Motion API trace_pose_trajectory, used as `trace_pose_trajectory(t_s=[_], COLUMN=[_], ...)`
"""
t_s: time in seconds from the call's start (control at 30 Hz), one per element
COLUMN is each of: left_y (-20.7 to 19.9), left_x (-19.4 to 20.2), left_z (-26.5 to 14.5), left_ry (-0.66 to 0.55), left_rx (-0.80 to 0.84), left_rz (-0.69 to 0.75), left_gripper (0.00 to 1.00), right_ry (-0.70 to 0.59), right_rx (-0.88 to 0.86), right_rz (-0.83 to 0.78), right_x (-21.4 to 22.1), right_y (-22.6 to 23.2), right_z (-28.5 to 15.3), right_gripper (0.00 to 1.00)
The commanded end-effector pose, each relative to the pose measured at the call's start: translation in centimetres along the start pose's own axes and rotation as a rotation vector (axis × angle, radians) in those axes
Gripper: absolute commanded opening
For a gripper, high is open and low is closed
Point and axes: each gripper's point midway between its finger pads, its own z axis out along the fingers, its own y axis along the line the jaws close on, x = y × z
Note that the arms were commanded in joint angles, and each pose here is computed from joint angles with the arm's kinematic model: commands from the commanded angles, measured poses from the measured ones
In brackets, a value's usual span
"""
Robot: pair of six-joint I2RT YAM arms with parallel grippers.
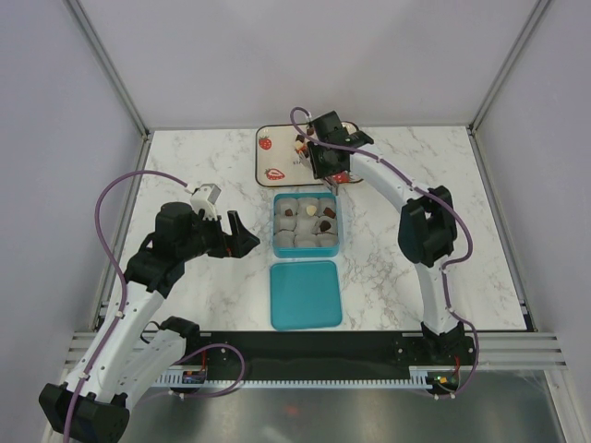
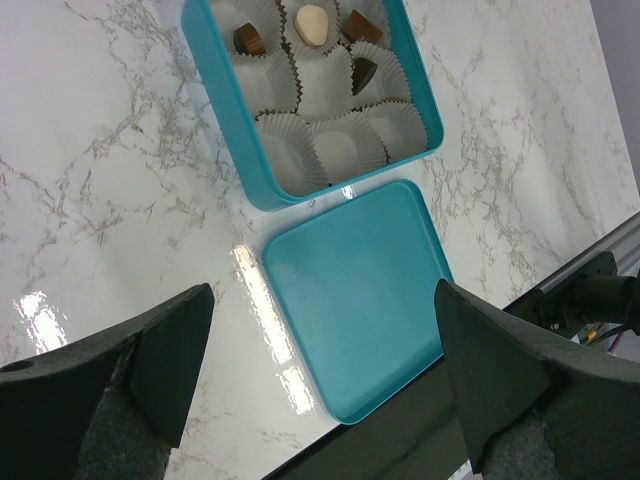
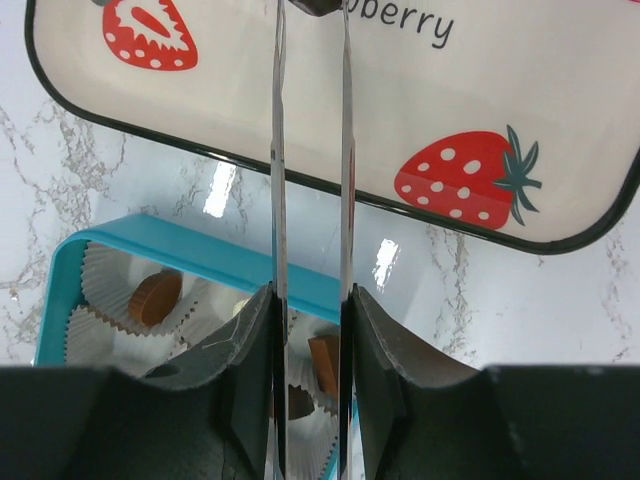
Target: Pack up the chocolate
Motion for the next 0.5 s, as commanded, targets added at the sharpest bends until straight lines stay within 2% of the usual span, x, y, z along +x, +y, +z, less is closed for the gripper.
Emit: trace_pose_trajectory(t_s=[0.0, 0.27, 0.47], left_y=[0.0, -0.1, -0.1], left_x=[-0.2, -0.2, -0.2], left_z=[0.0, 0.0, -0.1], left_ry=[-0.012, -0.012, -0.012], left_rx=[0.003, 0.006, 0.007], left_rz=[0.033, 0.035, 0.033], left_gripper=[1.00, 1.00, 1.00], right_ry=[-0.102, -0.113, -0.099], right_rx=[-0.005, -0.045, -0.069], right_rz=[-0.006, 0.014, -0.016], right_x=[-2.8, -1.7, 1.6], right_y=[-0.1, 0.2, 0.9], right_z=[-3.9, -8.4, -12.1], right_gripper=[0.37, 0.37, 0.37])
